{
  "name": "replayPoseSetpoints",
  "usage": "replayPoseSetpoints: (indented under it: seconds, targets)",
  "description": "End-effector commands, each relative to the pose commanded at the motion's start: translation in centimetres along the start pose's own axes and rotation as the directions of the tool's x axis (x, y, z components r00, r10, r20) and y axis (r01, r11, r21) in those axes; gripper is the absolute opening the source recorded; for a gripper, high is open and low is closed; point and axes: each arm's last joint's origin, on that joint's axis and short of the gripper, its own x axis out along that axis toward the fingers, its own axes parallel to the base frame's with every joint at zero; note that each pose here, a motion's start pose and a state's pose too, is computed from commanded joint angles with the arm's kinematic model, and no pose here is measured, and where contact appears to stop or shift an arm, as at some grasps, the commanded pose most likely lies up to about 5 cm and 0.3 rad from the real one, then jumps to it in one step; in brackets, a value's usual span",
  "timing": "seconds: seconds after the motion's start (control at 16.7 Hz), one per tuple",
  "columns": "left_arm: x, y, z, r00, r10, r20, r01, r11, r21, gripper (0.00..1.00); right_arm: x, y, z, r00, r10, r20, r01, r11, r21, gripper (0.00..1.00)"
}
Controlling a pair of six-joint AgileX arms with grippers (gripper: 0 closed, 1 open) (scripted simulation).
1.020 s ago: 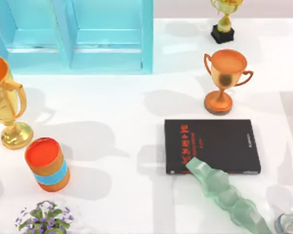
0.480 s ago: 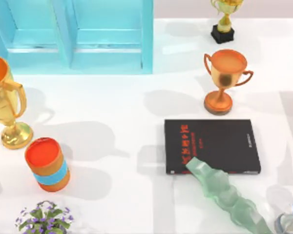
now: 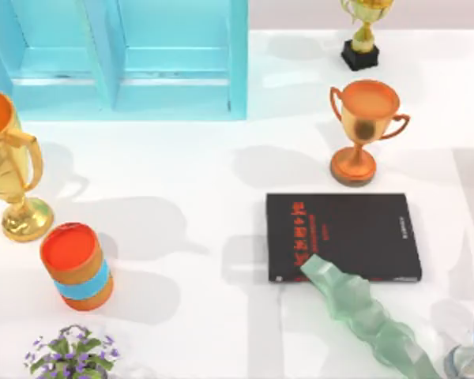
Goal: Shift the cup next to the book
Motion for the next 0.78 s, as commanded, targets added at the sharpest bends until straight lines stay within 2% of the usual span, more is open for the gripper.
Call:
replayPoseSetpoints:
  seconds: [0.24,0.78]
  targets:
    - [0.10,-0.02,0.02,1.000,0.000,0.001,0.000,1.000,0.000,1.00,0.00,0.00,0.00,1.000,0.000,0.000,0.000,1.000,0.000,1.00]
    - [0.10,-0.02,0.02,1.000,0.000,0.001,0.000,1.000,0.000,0.32,0.00,0.00,0.00,1.000,0.000,0.000,0.000,1.000,0.000,1.00]
